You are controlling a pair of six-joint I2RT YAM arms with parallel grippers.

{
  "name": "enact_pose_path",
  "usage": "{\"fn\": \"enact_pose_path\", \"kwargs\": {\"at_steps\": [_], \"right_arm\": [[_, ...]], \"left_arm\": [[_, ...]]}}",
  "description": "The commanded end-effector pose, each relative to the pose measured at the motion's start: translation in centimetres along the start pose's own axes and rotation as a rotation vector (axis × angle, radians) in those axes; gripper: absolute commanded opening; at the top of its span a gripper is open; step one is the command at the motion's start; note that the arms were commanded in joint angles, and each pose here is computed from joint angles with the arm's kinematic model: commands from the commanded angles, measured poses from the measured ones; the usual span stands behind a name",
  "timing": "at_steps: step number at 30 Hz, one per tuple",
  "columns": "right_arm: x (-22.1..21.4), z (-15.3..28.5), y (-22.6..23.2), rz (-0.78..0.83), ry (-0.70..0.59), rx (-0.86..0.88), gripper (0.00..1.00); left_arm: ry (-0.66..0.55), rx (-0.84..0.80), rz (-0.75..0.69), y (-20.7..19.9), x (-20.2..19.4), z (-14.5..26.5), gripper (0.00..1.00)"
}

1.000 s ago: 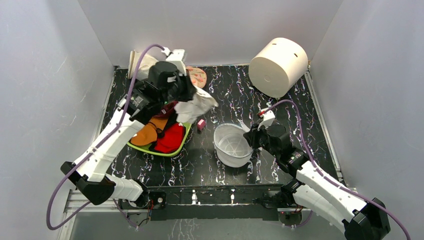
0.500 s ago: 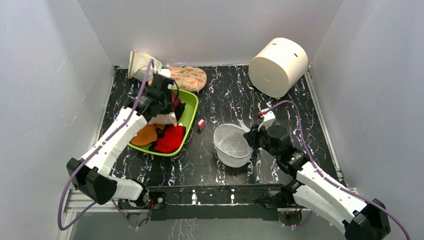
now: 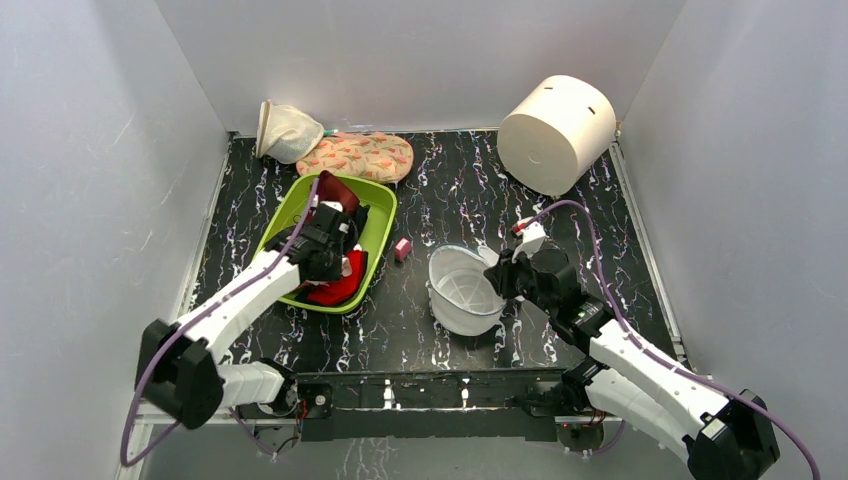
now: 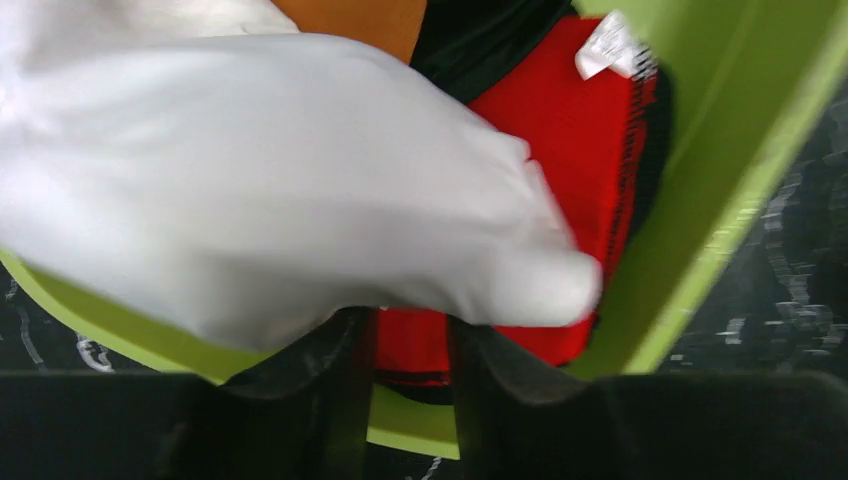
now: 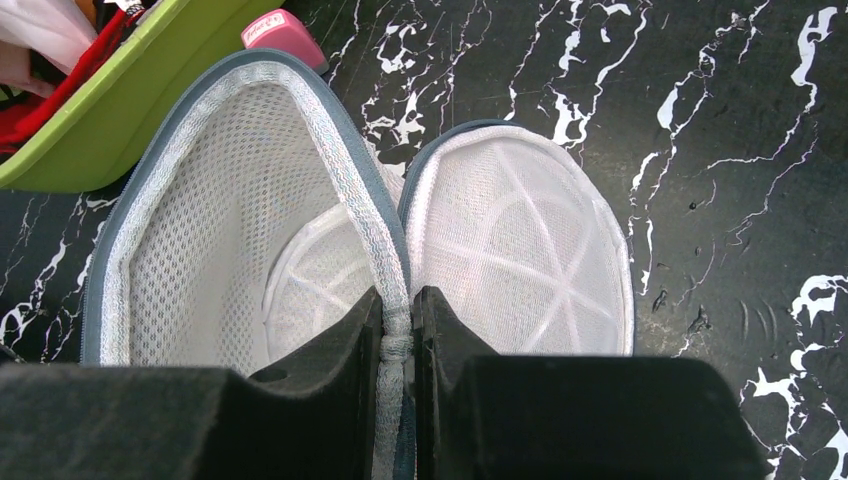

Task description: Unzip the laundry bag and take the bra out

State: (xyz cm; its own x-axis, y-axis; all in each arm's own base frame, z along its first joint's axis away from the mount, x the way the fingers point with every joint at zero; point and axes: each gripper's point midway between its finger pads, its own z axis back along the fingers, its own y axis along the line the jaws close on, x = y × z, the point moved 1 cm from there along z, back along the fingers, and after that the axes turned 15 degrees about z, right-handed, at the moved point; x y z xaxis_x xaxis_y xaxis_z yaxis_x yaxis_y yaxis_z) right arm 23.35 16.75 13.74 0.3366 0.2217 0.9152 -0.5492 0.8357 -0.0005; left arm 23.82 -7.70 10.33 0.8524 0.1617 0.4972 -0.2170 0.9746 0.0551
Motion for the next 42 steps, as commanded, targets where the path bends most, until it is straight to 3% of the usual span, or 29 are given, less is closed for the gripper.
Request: {"fn": "enact_pose_path", "kwargs": {"at_steps": [1, 4, 6, 10, 15, 22, 25, 30, 36, 42], "right_arm": [[2.4, 0.0, 0.2, -0.002, -0.081, 0.011, 0.0], [2.4, -0.1, 0.3, -0.012, -0.07, 0.018, 0.0], [2.4, -0.1, 0.5, -0.027, -0.06, 0.025, 0.02], [2.3, 0.0, 0.7, -0.053, -0.041, 0.029, 0.09], [2.9, 0.6, 0.3, -0.072, -0.044, 0.0, 0.32], [4.2, 1.6, -0.2, -0.093, -0.068, -0.029, 0.44], [4.6, 2.0, -0.3, -0.099, -0.07, -0.034, 0.53], [5.4, 3.1, -0.7, -0.128, -0.081, -0.065, 0.69], [5.9, 4.3, -1.4, -0.2, -0.124, -0.117, 0.84], [5.4, 4.0, -2.5, -0.271, -0.113, -0.195, 0.88]], "left_arm": [[-0.153, -0.173, 0.057, -1.3, 3.0, 3.5, 0.34], [-0.197, -0.251, 0.063, -1.8, 3.9, 5.5, 0.42], [-0.238, -0.316, 0.074, -2.2, 4.6, 7.1, 0.58], [-0.331, -0.446, 0.102, -2.7, 5.9, 10.7, 0.77], [-0.403, -0.519, 0.125, -3.2, 7.6, 13.2, 0.92], [-0.451, -0.483, 0.128, -5.2, 11.5, 12.2, 0.98], [-0.402, -0.449, 0.124, -6.8, 12.5, 10.5, 0.98], [-0.301, -0.424, 0.184, -7.3, 11.2, 6.9, 0.98], [-0.282, -0.493, 0.278, -5.8, 8.9, 4.7, 0.98], [-0.119, -0.517, 0.382, -5.0, 8.6, -0.1, 0.98]]}}
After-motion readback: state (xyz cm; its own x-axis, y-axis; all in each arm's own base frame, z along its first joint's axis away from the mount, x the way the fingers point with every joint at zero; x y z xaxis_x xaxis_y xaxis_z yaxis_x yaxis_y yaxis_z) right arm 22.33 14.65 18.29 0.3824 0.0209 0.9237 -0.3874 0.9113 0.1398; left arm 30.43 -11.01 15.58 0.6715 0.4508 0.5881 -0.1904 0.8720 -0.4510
